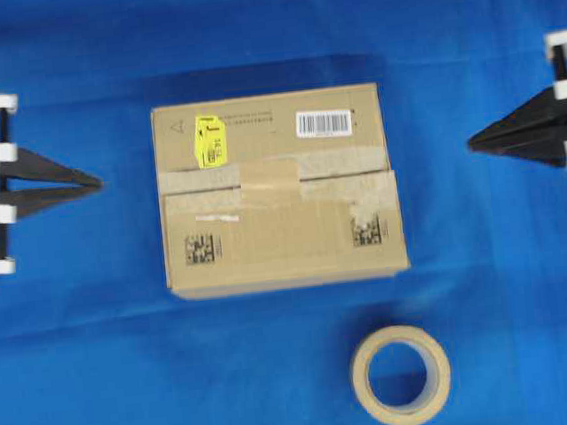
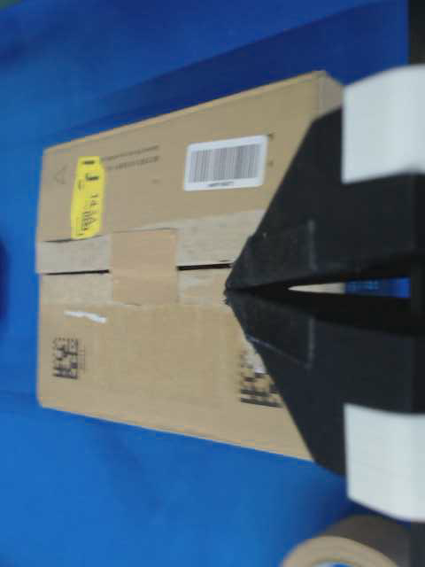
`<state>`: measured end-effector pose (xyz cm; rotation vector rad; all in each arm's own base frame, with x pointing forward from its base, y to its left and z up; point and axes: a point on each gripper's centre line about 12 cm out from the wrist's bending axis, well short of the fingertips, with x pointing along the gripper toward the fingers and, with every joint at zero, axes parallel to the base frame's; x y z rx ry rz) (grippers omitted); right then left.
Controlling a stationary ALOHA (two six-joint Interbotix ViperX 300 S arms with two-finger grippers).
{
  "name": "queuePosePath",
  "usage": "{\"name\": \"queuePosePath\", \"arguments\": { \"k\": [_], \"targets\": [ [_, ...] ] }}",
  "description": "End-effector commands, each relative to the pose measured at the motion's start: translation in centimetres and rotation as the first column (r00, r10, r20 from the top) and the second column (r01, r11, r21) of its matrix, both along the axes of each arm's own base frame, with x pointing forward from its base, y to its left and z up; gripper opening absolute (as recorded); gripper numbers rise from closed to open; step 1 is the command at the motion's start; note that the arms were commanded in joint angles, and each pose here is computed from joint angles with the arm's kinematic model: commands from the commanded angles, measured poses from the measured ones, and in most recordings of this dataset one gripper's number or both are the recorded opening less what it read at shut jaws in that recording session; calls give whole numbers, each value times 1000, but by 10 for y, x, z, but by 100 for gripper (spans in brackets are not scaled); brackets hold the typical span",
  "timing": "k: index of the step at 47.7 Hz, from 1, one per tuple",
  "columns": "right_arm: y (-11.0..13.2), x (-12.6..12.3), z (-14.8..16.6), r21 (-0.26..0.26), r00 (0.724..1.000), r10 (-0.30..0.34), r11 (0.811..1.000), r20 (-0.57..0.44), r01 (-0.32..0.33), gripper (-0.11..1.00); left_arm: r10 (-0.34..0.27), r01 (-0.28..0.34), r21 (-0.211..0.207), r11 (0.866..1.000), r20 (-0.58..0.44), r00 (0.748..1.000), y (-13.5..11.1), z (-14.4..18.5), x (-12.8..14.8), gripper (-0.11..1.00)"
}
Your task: Apply tape along the seams of the closed cardboard box to seal it securely.
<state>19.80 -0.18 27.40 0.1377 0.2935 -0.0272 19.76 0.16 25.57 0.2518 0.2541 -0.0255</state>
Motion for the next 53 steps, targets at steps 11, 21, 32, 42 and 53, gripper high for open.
{"name": "queuePosePath", "arguments": {
  "k": [11,21,32,42,53],
  "targets": [
    [1,-29,-27,6,1000,1,1000,0,-1,0,25,-23,-130,991,11,1000,-1,-8,-37,0],
    [1,-27,-46,7,998,2,1000,-55,-2,0,38,-48,-178,983,-63,997,-2,-31,-41,0],
    [1,-24,-50,9,998,-1,1000,-58,2,0,38,-48,-178,983,-60,998,-1,-33,-42,0],
    [1,-24,-50,9,998,-1,1000,-58,2,0,39,-49,-179,983,-58,998,-1,-32,-41,0],
    [1,-24,-50,9,998,-1,1000,-58,2,0,41,-52,-189,981,-58,997,-1,-32,-41,0]
  ]
}}
